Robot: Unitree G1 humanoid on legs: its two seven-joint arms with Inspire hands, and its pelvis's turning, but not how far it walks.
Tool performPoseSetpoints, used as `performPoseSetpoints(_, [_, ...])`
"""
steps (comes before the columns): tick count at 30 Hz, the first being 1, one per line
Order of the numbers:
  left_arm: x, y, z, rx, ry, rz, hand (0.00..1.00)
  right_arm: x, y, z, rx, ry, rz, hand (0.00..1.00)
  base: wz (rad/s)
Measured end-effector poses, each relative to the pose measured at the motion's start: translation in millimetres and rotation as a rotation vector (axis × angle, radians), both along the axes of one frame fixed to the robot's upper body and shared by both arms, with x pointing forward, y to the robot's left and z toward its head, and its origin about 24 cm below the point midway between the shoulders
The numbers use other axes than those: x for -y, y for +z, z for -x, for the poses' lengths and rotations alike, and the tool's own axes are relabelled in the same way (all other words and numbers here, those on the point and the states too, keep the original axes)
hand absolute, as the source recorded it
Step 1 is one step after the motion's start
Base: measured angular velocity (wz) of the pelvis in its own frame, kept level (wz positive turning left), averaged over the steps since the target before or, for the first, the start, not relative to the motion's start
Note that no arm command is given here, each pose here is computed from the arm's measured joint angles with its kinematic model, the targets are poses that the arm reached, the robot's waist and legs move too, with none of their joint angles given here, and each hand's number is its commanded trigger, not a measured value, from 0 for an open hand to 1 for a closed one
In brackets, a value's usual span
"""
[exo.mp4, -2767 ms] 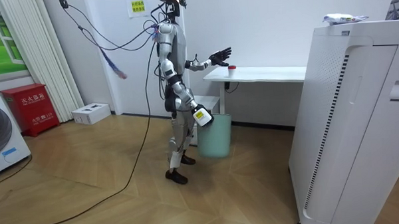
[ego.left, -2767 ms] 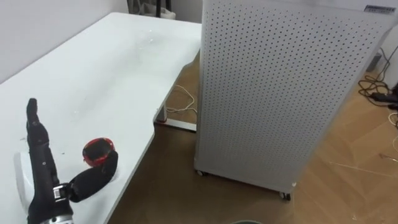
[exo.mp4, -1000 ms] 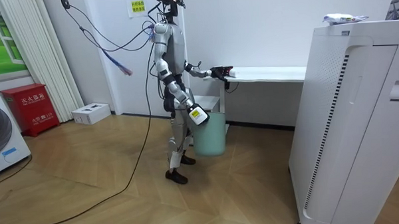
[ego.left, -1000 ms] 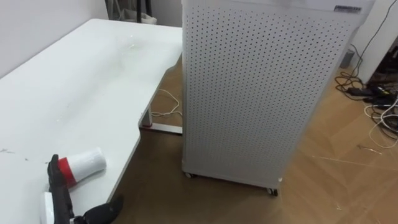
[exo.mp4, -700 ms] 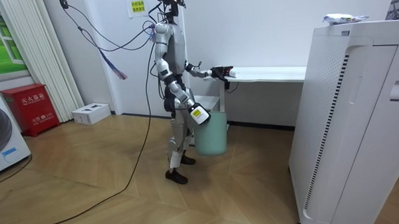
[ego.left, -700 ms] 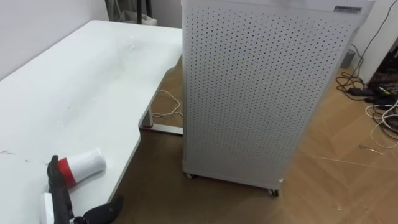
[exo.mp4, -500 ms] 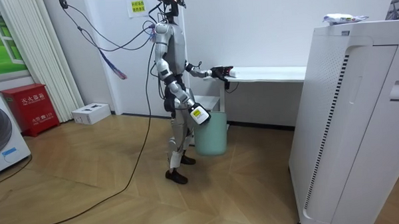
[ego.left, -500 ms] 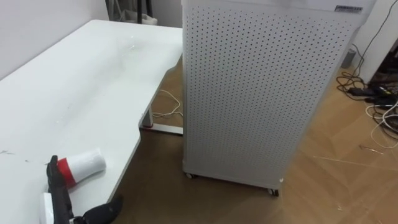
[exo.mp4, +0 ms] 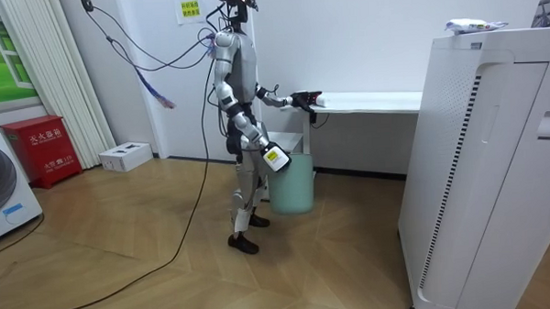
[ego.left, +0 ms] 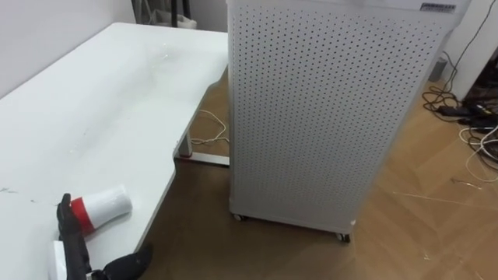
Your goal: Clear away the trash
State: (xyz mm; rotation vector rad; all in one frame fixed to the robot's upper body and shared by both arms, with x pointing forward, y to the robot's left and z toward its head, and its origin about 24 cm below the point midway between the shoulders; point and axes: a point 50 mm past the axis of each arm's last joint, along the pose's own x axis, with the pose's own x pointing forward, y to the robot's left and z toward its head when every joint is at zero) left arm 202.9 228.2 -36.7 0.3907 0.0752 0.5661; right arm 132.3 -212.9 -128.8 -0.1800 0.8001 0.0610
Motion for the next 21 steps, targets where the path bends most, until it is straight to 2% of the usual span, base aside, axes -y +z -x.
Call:
performPoseSetpoints(6, [-14.9,2,0,-0.027,0.001,-0.064,0.0,2,1,0,0.0,0.014,0.015,1.0,0.03])
performPoseSetpoints(21, [-20.3,1,-1,-0.045,0.003,-0.098,0.0,5,-1,5,-0.016,0.031,0.032,1.0,-0.01])
